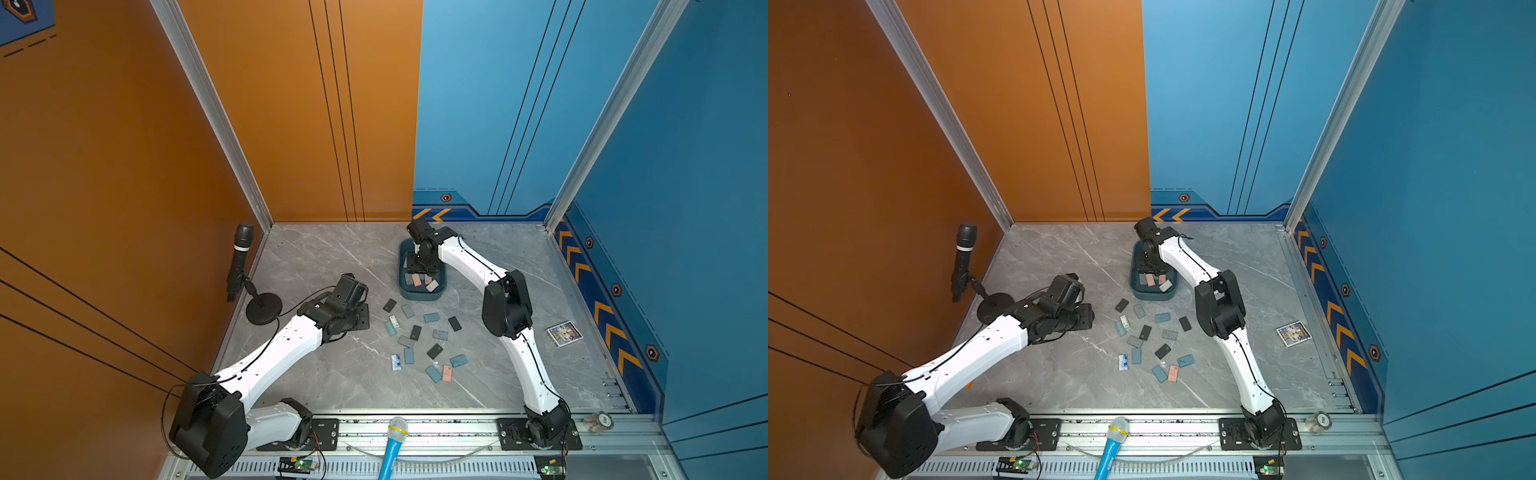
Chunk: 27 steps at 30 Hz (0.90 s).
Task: Put the eraser in the storage box
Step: Place the eraser in the storage box, then pick up the eraser from the center of the board.
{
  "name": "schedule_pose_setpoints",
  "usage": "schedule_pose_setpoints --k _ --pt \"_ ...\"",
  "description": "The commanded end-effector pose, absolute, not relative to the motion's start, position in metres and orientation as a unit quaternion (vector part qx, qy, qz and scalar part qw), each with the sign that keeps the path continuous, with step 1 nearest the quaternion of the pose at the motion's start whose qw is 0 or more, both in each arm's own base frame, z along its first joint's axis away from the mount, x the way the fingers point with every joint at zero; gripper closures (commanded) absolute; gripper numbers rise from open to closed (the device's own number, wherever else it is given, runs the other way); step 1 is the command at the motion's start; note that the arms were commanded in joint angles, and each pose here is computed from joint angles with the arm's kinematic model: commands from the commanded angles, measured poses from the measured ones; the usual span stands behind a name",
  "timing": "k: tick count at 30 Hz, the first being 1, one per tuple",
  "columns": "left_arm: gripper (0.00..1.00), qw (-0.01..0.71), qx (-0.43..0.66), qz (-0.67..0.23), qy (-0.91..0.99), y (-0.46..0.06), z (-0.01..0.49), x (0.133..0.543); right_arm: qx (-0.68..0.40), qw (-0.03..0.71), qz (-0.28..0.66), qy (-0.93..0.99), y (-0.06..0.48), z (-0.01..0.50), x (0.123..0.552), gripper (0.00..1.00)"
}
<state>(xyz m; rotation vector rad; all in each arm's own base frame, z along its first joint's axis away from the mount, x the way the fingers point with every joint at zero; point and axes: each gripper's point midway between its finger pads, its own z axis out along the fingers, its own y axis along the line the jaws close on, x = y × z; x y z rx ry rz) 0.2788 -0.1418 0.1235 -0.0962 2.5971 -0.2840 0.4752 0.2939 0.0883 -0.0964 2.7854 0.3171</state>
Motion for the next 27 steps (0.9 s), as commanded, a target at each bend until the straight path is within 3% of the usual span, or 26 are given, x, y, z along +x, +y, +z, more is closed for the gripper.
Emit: schedule_pose_setpoints --k 1,14,27 --pt "0.49 0.242 -0.035 -0.116 0.963 -0.141 0.119 0.267 -0.049 0.201 0.106 0.973 0.285 0.139 0.462 0.46" --pt "0.47 0.204 0.014 -0.134 0.970 -0.173 0.111 0.253 -0.041 0.259 0.102 0.960 0.247 0.194 0.412 0.39" --pt "0.44 0.177 0.032 -0.092 0.979 -0.200 0.096 0.248 0.014 0.263 0.093 0.960 0.188 0.170 0.354 0.36"
